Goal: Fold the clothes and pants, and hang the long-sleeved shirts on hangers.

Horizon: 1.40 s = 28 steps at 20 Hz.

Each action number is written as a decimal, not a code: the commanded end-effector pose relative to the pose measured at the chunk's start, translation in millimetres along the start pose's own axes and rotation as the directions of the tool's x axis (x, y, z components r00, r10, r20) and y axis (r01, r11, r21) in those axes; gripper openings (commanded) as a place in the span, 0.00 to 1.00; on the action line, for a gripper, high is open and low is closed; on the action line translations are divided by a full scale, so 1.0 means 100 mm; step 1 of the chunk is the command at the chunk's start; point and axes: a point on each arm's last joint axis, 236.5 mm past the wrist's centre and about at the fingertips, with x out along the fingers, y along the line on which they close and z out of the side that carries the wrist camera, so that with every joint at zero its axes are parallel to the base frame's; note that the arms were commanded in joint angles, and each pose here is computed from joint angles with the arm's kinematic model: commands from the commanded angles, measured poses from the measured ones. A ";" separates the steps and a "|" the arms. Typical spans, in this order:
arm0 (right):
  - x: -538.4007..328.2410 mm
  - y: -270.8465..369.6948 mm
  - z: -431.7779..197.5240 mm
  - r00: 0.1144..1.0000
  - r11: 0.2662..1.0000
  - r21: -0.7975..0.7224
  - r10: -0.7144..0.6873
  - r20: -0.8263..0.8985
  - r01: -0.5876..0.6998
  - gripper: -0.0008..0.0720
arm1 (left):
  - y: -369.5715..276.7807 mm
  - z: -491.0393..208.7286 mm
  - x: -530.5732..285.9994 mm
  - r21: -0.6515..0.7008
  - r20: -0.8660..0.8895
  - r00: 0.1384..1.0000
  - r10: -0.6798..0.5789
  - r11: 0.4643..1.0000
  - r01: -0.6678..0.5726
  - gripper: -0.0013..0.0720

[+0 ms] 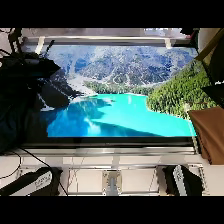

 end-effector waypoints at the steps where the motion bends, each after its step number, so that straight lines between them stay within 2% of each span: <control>1: 0.00 0.00 -0.01 1.000 1.000 -0.001 -0.001 -0.001 0.001 0.33 | 0.01 -0.01 0.02 -0.002 -0.004 1.000 0.001 1.000 -0.001 0.07; 9: 0.00 0.00 0.00 1.000 1.000 -0.001 0.000 0.000 0.000 0.33 | 0.06 -0.04 0.08 -0.012 -0.019 1.000 0.001 1.000 -0.001 0.07; 13: 0.00 0.00 0.02 1.000 1.000 -0.001 -0.001 0.011 0.001 0.33 | 0.16 0.21 0.12 -0.026 0.086 0.996 0.033 0.999 -0.030 0.07; 16: -0.02 -0.02 0.26 0.994 1.000 0.000 -0.011 0.111 0.011 0.33 | 0.38 0.33 0.05 -0.037 0.138 0.986 0.091 0.996 -0.086 0.07; 19: -0.10 -0.06 0.68 0.958 1.000 0.004 -0.025 0.285 0.025 0.33 | 0.56 0.41 -0.04 -0.064 0.172 0.977 0.127 0.991 -0.117 0.07; 22: -0.18 -0.06 0.91 0.923 1.000 0.008 -0.028 0.383 0.027 0.33 | 0.81 0.40 -0.13 -0.062 0.170 0.966 0.195 0.980 -0.186 0.07; 25: -0.22 -0.08 1.00 0.905 0.999 0.009 -0.034 0.423 0.034 0.33 | 1.31 0.27 -0.32 -0.007 0.122 0.927 0.354 0.935 -0.356 0.07; 26: -0.22 -0.08 1.00 0.906 0.999 0.009 -0.035 0.422 0.035 0.33 | 1.51 0.19 -0.42 0.003 0.090 0.908 0.410 0.911 -0.412 0.10; 27: -0.22 -0.08 0.99 0.908 0.999 0.009 -0.035 0.419 0.034 0.33 | 1.72 0.10 -0.55 -0.007 0.058 0.883 0.466 0.885 -0.466 0.31; 28: -0.21 -0.08 0.97 0.912 0.999 0.008 -0.035 0.409 0.035 0.33 | 1.99 -0.03 -0.74 -0.054 0.013 0.842 0.539 0.842 -0.537 0.62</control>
